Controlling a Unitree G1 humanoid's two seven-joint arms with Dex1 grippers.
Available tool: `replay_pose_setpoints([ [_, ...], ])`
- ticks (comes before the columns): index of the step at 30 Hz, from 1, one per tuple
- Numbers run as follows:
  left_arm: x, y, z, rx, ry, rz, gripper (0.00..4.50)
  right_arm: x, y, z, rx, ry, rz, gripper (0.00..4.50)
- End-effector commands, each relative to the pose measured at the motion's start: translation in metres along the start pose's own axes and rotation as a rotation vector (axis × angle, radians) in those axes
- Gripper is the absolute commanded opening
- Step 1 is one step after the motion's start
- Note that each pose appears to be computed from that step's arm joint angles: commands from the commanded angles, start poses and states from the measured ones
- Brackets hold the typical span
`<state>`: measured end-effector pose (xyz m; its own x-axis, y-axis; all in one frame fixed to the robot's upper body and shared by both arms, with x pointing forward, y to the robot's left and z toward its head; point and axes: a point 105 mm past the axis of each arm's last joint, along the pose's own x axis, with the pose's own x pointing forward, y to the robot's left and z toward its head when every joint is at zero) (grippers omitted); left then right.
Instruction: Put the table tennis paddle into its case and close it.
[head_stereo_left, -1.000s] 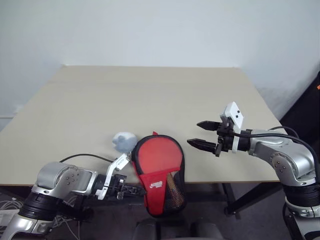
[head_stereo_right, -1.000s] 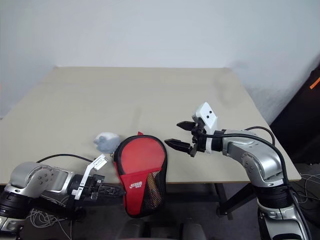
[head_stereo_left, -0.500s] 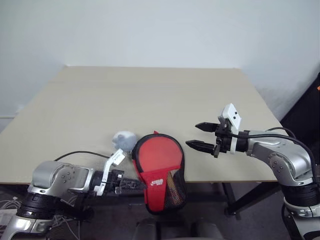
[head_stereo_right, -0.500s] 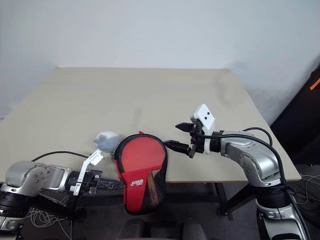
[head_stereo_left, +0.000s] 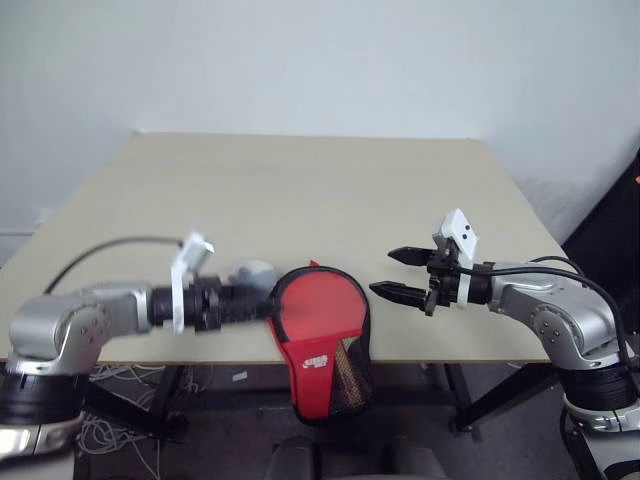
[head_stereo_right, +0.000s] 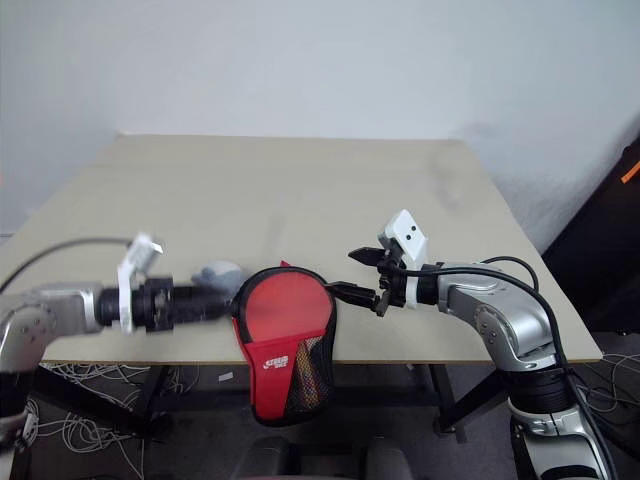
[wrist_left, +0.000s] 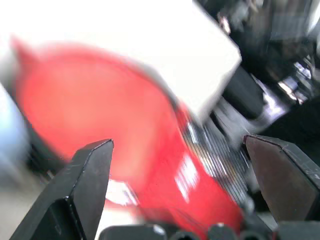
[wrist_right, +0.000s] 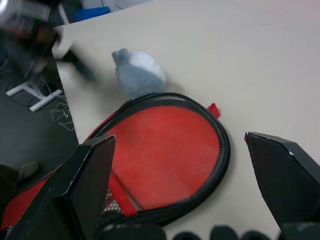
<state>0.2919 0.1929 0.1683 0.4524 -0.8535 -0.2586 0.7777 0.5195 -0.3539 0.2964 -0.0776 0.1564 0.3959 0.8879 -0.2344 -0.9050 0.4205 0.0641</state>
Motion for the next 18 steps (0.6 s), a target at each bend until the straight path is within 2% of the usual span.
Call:
replay_pose_setpoints([
  [1, -0.016, 0.020, 0.052, 0.167, -0.206, 0.115, 4.48, 0.008, 0.000, 0.017, -0.047, -0.050, 0.000, 4.50],
  [3, -0.020, 0.024, 0.061, 0.191, -0.257, 0.130, 4.48, 0.013, 0.000, 0.019, -0.047, -0.056, -0.001, 4.50],
  [7, -0.025, 0.050, 0.038, 0.172, -0.250, 0.224, 4.48, 0.032, -0.007, 0.020, -0.034, -0.070, -0.042, 4.50],
  [13, -0.018, 0.061, 0.001, 0.084, -0.244, 0.257, 4.48, 0.065, -0.009, 0.009, 0.010, -0.057, -0.082, 4.50],
  [18, -0.017, 0.064, -0.015, 0.032, -0.257, 0.270, 4.48, 0.086, 0.001, -0.004, 0.028, -0.036, -0.061, 4.50],
])
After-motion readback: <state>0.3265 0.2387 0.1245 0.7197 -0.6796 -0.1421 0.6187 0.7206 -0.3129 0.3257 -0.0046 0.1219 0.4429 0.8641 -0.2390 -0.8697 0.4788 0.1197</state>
